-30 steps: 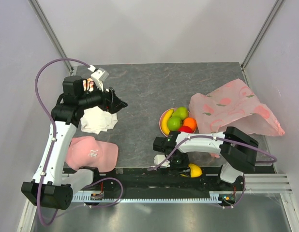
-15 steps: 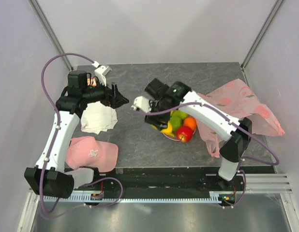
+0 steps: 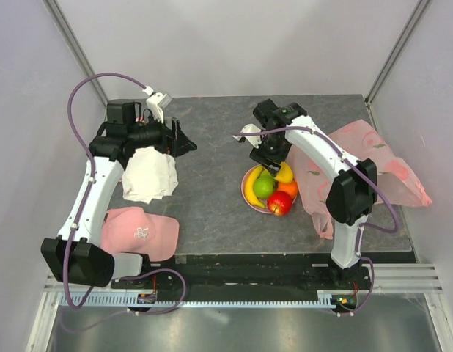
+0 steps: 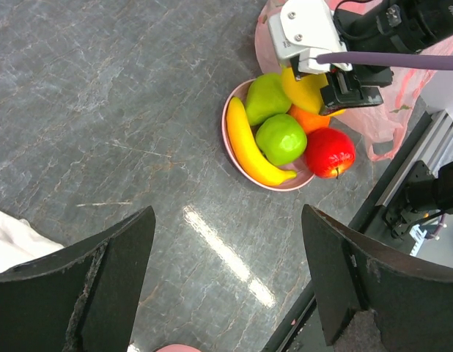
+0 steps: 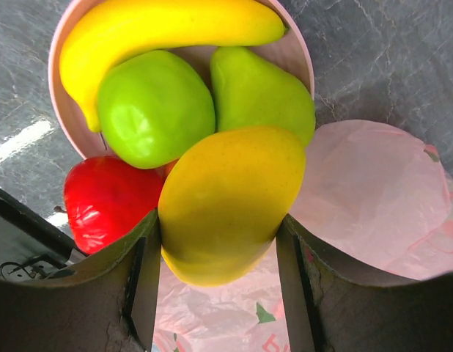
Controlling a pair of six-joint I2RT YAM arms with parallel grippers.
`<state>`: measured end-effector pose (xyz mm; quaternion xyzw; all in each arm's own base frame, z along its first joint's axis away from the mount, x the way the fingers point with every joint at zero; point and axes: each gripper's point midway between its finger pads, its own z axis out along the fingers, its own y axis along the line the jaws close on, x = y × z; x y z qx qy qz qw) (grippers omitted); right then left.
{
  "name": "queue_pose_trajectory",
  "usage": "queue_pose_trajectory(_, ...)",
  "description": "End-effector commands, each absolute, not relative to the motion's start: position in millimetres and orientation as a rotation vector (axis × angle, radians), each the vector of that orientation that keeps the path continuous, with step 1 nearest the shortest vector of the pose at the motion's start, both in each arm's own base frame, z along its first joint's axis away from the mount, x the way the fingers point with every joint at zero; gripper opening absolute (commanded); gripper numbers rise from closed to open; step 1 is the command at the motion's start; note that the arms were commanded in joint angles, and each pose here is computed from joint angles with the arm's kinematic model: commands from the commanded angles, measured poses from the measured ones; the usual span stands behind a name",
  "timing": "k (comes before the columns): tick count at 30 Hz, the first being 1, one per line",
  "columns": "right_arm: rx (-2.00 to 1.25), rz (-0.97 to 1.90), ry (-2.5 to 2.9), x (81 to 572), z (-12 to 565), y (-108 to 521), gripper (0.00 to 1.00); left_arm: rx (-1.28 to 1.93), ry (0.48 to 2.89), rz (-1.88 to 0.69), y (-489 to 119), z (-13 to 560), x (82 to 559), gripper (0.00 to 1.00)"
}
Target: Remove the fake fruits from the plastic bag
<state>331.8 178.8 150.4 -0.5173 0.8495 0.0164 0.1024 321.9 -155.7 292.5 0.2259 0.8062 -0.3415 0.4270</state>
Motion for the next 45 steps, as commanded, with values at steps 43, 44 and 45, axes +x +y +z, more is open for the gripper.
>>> queue_pose_trajectory(43, -0.959, 0.097, 2.381, 323.0, 274.6, 59.2, 0.98, 0.675, 1.893, -0.993, -187.3, 333.8, 318.4, 0.84)
queue_pose_trajectory(44, -0.901, 0.088, 2.393, 315.4, 277.0, 35.8, 0.98, 0.753, 1.87, -1.016, -207.7, 335.4, 306.8, 0.84)
queue_pose_trajectory(45, -0.908, 0.111, 2.362, 295.0, 281.3, 31.1, 0.98, 0.809, 1.848, -1.017, -219.8, 336.7, 299.5, 0.85)
